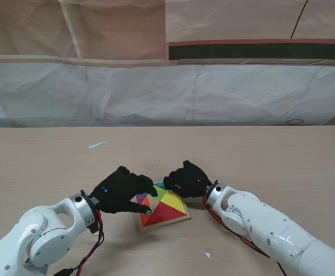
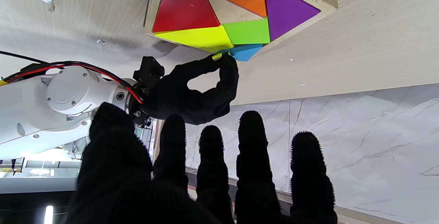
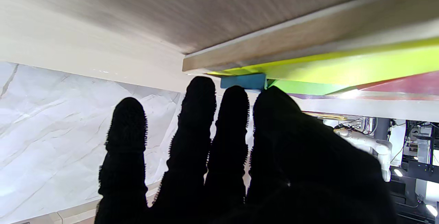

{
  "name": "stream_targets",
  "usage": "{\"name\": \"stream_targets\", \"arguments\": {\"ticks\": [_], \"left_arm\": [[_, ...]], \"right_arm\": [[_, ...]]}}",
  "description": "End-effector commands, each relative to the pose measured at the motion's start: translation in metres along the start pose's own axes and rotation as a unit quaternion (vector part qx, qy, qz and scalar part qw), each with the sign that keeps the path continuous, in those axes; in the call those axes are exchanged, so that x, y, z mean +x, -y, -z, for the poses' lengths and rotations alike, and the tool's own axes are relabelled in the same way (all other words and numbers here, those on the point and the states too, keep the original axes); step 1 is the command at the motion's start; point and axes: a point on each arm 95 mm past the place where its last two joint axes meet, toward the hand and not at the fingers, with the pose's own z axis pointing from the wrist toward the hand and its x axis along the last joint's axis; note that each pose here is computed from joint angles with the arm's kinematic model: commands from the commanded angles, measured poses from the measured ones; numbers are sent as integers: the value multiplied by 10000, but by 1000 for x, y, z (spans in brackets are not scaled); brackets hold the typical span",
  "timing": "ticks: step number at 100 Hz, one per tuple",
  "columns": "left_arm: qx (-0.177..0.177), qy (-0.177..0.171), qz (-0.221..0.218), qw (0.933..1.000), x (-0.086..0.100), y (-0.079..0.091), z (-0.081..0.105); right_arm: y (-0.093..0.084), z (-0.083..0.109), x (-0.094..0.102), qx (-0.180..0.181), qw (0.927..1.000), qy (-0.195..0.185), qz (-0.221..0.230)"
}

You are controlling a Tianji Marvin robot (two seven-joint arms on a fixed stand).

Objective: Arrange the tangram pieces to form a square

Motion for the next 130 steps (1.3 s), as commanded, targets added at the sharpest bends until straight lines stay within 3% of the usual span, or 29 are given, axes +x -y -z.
{"name": "stream_targets", "arguments": {"ticks": [1, 34, 51, 82, 98, 130], "left_arm": [[-48, -6, 21, 10000, 1, -1, 0], [-33, -23, 17, 10000, 1, -1, -1], [-26, -18, 15, 10000, 2, -1, -1], [-33, 8, 32, 10000, 2, -2, 0], [-33, 17, 44, 10000, 2, -2, 1], [-26, -5, 62, 10000, 2, -2, 0]], "right_arm": [[6, 7, 8, 140, 9998, -89, -61], [-8, 15, 7, -63, 10000, 17, 70], [-12, 10, 5, 248, 9995, -21, 176], [-6, -1, 4, 827, 9965, -106, -46], [-6, 1, 3, 933, 9956, -27, 47], [-10, 9, 3, 744, 9971, 36, 177]]}}
